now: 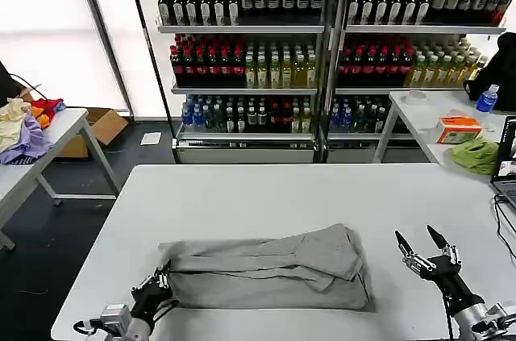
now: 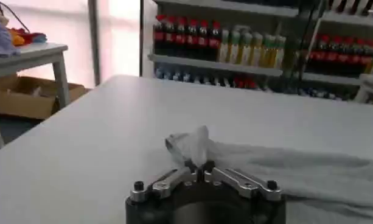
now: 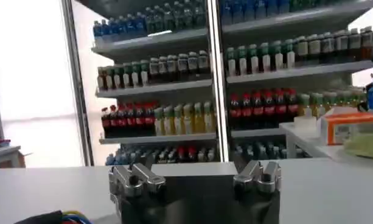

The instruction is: Fold and organize the clothes.

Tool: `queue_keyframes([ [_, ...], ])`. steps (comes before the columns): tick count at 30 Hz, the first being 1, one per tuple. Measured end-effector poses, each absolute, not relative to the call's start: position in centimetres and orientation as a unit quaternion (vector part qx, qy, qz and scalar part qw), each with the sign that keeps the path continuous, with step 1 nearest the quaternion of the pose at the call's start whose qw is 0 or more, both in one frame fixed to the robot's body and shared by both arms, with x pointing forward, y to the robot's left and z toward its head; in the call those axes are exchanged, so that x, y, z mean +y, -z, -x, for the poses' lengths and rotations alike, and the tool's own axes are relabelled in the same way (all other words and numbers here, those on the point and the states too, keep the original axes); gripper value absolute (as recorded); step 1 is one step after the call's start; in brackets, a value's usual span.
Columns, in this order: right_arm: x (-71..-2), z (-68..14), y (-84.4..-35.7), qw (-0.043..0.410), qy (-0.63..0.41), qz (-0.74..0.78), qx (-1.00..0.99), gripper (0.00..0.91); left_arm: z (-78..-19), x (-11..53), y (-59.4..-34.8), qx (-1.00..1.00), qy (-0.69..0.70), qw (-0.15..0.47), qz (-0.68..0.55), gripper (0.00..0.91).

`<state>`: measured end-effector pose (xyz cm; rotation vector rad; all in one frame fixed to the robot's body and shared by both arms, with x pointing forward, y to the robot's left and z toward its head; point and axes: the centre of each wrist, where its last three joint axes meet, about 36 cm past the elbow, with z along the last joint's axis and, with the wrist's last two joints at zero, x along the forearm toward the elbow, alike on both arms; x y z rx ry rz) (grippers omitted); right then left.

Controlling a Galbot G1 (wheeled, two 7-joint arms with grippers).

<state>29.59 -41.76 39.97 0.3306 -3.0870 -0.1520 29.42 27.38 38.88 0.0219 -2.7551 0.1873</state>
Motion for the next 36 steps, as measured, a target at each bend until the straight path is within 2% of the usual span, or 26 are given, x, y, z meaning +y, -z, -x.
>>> queue_keyframes([
  [14,-41.5,-29.7,-40.3,0.012,0.056,-0.110,-0.992,0.907,-31.9,40.7,-41.7,-0.984,-0.024,0.167,-0.062,0.000],
  [22,-41.6,-29.3,-40.2,0.012,0.060,-0.106,-0.992,0.907,-33.6,46.4,-44.8,-0.983,0.021,0.162,-0.081,0.000],
  [29,-41.1,-29.3,-39.8,0.013,0.067,-0.107,-0.992,0.907,-34.8,45.7,-47.5,-0.987,0.015,0.147,-0.060,0.010],
  [36,-40.7,-29.0,-39.4,0.021,0.069,-0.108,-0.992,0.907,-35.5,39.3,-49.5,-0.990,-0.018,0.139,0.015,0.010],
])
